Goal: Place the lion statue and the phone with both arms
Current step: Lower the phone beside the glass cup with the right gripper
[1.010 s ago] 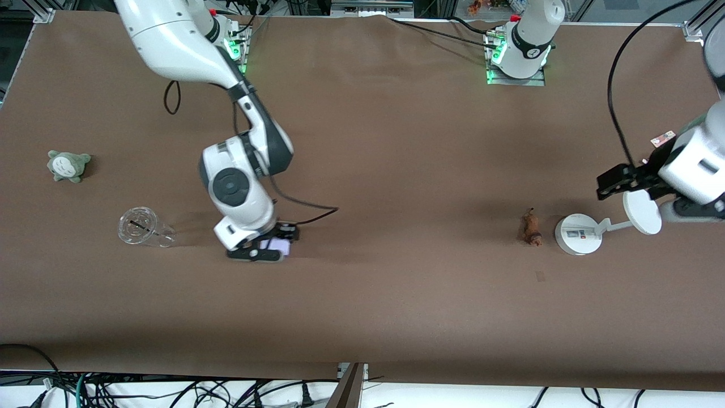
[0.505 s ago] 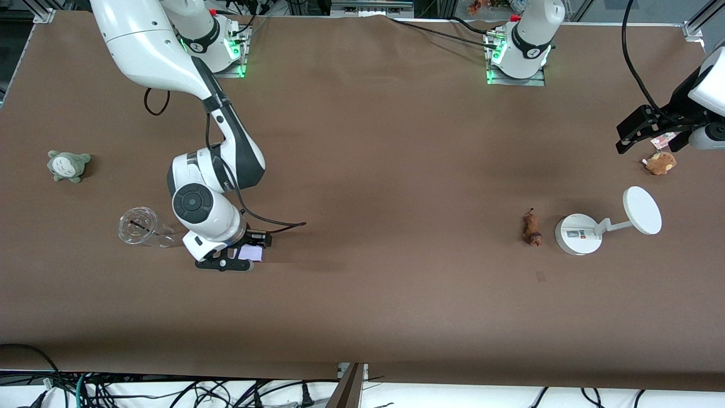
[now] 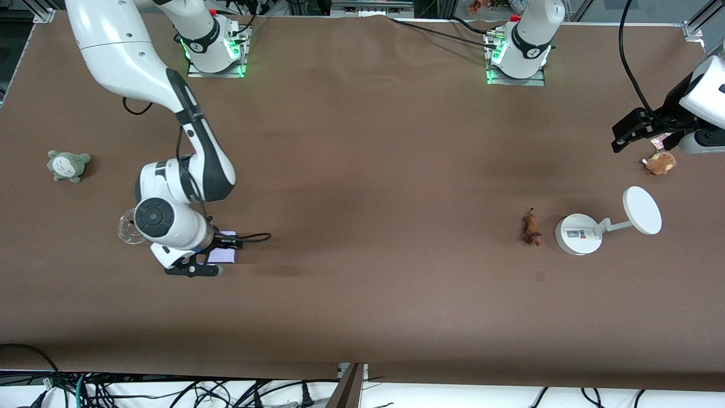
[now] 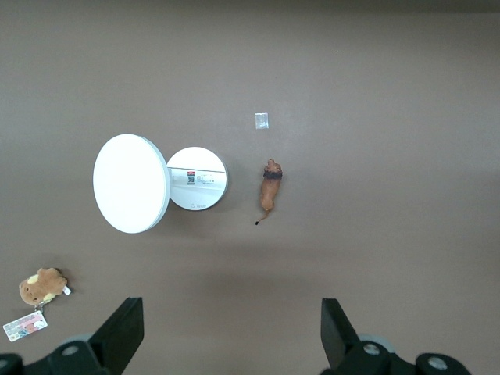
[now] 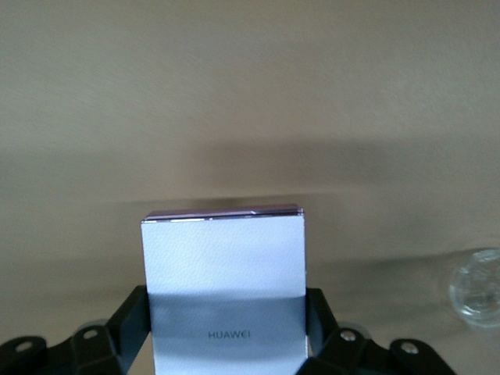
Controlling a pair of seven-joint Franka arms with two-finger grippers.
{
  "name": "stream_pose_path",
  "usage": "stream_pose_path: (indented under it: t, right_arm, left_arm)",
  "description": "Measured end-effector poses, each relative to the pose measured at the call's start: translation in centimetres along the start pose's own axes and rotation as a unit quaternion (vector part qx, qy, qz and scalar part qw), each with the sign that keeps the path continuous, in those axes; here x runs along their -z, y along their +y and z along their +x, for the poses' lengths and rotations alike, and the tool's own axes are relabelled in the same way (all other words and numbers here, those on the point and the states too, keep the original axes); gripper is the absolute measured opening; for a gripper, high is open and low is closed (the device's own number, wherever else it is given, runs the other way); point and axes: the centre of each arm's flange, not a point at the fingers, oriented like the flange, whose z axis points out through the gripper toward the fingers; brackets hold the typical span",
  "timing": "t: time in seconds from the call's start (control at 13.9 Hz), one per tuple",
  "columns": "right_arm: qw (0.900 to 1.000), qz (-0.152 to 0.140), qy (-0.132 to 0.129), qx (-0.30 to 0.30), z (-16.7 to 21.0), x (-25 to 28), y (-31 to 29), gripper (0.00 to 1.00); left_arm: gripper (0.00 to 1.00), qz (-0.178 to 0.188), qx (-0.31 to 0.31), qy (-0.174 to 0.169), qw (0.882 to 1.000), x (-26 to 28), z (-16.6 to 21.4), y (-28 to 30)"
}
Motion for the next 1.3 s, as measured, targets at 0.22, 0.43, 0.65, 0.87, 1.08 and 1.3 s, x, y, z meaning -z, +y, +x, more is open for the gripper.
stream_pose_path:
  t: [0.22,0.43,0.65,0.87,1.08,1.3]
  right_arm:
    - [1.000,-0.004,-0.021,0.017,-0.5,-2.2,1.1,0.84]
    - [0.999,-0.006,-0.035,0.023,-1.1,-3.6,1.7,0.84]
    - [0.999,-0.006,-0.039,0.024,-1.3,-3.9,1.8,0.84]
    - [0.999,-0.007,-0.043,0.030,-1.3,-4.3,2.7,0.84]
    - [0.998,-0.005,-0.046,0.039,-1.1,-4.6,4.7,0.84]
    - [0.998,-0.004,-0.047,0.038,-1.1,-4.7,5.1,0.84]
  left_arm:
    - [1.00,0.000,0.000,0.000,1.000,0.0,0.0,0.0]
    - [1.00,0.000,-0.001,0.000,1.000,0.0,0.0,0.1]
    - [1.00,0.000,-0.001,0.000,1.000,0.0,0.0,0.1]
    - [1.00,0.000,-0.001,0.000,1.000,0.0,0.0,0.1]
    - [1.00,0.000,-0.001,0.000,1.000,0.0,0.0,0.1]
    - [1.00,0.000,-0.001,0.000,1.000,0.0,0.0,0.1]
